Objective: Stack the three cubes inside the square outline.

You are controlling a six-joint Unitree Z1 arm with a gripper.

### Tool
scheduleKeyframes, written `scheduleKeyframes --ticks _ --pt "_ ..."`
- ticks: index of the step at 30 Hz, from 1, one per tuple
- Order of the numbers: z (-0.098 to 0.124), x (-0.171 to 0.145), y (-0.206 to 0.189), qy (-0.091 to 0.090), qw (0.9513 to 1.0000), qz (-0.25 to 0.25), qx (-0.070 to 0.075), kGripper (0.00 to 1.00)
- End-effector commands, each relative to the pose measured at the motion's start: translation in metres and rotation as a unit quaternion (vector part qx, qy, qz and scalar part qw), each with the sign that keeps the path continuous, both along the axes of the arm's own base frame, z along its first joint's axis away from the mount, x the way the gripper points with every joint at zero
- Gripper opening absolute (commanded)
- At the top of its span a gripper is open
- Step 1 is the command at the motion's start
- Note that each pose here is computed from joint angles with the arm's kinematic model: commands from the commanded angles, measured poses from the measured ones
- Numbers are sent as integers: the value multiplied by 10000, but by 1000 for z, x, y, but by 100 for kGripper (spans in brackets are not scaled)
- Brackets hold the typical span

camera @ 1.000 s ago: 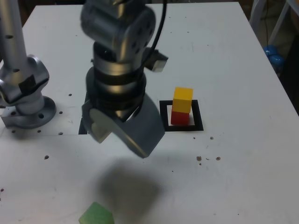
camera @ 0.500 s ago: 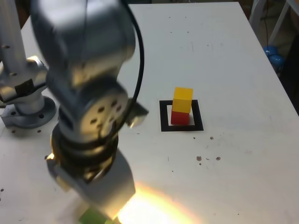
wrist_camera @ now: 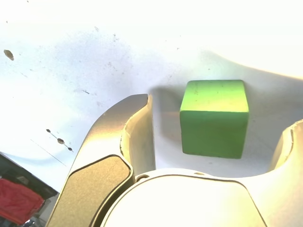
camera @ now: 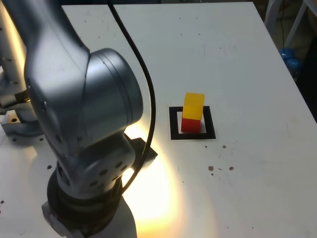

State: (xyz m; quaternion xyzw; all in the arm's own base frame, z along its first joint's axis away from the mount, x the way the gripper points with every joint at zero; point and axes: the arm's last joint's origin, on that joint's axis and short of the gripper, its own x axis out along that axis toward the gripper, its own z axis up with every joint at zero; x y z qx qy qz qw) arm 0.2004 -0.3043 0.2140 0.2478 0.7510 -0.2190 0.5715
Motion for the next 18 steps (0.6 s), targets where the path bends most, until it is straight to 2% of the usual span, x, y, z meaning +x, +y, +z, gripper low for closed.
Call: scheduleKeyframes --ticks 1,7,12,14,18 --pt "-3 1 -4 42 10000 0 25 85" --pt "-6 3 -6 30 10000 33 80 62" --pt "-5 5 -6 -136 9998 71 146 37" --pt "-4 6 -6 -188 9997 68 157 32" --pt "-4 7 -7 -216 9996 65 161 31"
